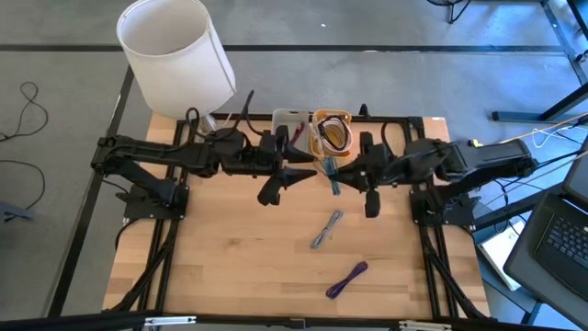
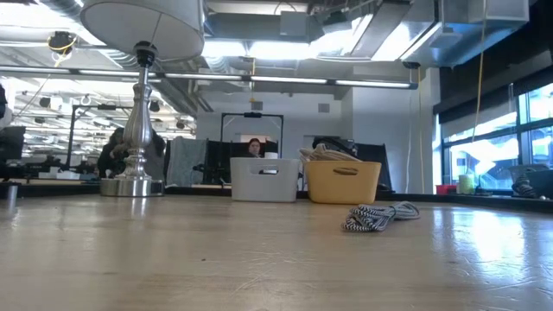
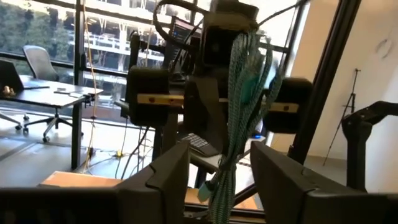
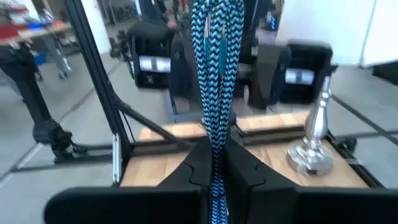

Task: Pick & Place USB Port
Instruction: Put the light blue USB cable into the gray bin

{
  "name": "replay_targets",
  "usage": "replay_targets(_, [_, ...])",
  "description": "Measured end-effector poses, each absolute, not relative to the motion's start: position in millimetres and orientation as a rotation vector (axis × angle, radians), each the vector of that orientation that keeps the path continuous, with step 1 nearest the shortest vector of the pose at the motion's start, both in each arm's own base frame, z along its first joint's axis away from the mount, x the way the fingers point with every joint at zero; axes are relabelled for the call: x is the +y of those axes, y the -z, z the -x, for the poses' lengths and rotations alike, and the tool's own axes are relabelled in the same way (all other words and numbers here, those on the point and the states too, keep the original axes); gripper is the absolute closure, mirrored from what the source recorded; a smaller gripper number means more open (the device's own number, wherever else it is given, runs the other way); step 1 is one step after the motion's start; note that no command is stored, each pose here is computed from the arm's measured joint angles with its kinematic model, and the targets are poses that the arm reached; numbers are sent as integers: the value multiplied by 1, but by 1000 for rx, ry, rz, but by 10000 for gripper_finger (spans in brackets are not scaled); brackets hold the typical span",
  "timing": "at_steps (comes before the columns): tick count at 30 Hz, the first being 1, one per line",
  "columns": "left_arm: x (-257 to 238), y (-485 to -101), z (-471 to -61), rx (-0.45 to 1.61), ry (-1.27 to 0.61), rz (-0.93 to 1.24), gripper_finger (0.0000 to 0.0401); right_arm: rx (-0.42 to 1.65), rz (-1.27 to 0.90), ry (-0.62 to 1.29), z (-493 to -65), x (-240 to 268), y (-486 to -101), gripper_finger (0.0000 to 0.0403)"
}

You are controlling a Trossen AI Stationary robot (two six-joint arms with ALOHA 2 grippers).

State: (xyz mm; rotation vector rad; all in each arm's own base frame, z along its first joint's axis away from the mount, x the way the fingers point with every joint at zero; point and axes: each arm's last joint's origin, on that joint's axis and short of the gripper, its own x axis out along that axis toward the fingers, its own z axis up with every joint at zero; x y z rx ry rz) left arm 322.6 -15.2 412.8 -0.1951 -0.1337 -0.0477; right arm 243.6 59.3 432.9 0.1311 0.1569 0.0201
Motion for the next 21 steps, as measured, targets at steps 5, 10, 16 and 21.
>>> replay_targets(5, [-15,-413,-323,-134,51,199,209,123,-113,-37,-249,52,-435,386])
replay_targets(10, [-15,-413,-323,-134,53,183,204,95,-113,-72,-260,44,-435,386])
replay_targets(16, [-15,-413,-322,-135,52,173,206,115,-130,-131,-276,38,-426,386])
replay_targets(21, [-15,-413,-322,-137,26,155,220,129,-143,-151,-284,37,-421,386])
